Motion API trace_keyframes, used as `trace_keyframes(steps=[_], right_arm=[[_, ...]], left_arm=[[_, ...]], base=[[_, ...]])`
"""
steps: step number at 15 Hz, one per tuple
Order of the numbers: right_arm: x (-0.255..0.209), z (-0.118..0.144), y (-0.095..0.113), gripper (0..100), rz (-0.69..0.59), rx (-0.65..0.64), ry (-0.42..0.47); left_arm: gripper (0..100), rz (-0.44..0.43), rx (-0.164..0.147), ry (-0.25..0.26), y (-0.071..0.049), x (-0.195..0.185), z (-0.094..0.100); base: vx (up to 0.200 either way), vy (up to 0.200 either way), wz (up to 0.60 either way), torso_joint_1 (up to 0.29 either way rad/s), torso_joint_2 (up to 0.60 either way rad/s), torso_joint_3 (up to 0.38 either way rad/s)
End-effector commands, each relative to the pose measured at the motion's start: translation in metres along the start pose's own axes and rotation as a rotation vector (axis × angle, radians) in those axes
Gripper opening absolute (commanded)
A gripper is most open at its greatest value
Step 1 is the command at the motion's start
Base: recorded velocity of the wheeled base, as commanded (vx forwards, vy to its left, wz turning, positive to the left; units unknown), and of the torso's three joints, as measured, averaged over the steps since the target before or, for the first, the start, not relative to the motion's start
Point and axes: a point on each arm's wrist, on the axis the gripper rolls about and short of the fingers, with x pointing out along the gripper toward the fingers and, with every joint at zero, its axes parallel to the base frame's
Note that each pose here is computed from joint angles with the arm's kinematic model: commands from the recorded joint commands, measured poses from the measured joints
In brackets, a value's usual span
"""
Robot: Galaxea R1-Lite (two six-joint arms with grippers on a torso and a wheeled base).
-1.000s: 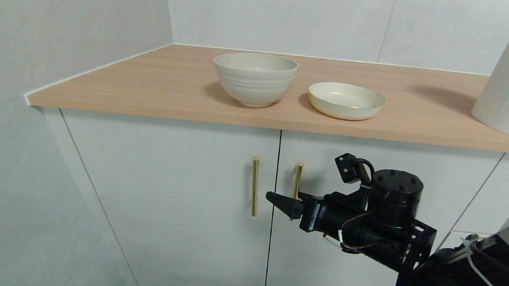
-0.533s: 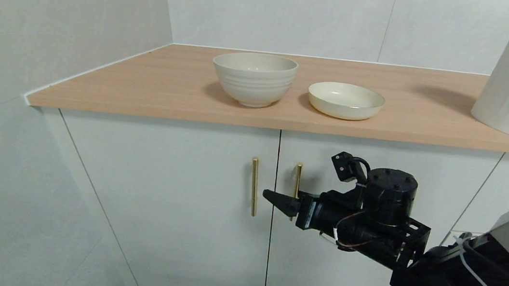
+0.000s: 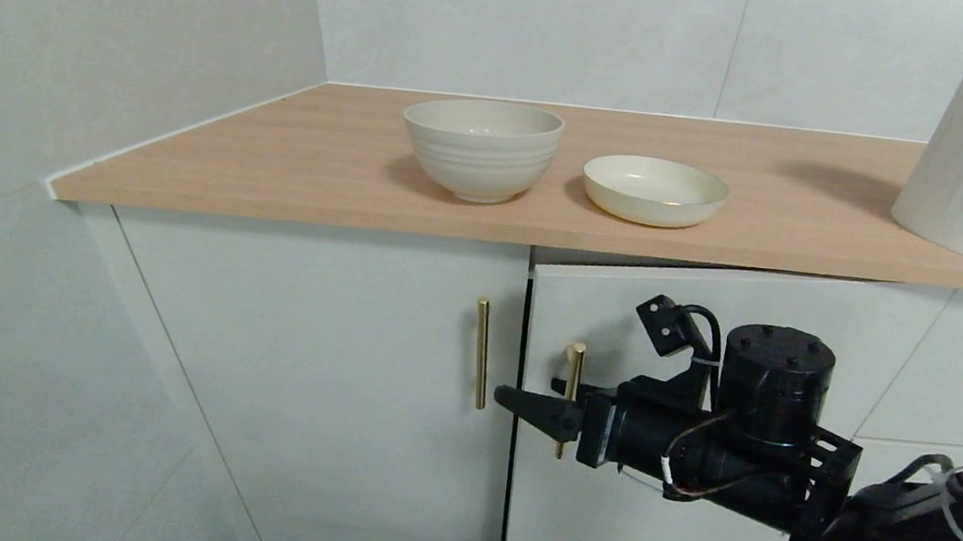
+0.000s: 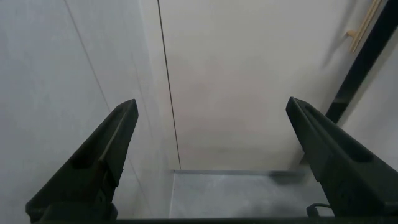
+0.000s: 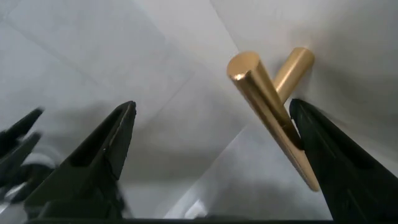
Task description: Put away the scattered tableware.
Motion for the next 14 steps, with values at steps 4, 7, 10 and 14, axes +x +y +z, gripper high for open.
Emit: trace_keyframes(steps=[4,7,10,14], right_arm=[[-0.039,0.018,0.024,100,0.099,0.034,0.127],[-0.055,0.024,0.027,100,0.161,0.063,0.196],[-0.055,0.023,0.026,100,0.174,0.069,0.209],[-0.056,0.02,0.025,100,0.174,0.072,0.22]], left_arm=[[100,0.0,0.0,0.0,0.0,0.0,0.0],[100,0.0,-0.001,0.0,0.0,0.0,0.0],[100,0.0,-0.001,0.0,0.0,0.0,0.0],[100,-0.001,0.004,-0.006,0.0,0.0,0.001]], base=[[0.0,0.0,0.0,0.0,0.0,0.0],[0.0,0.0,0.0,0.0,0.0,0.0],[0.0,0.0,0.0,0.0,0.0,0.0],[0.0,0.0,0.0,0.0,0.0,0.0]])
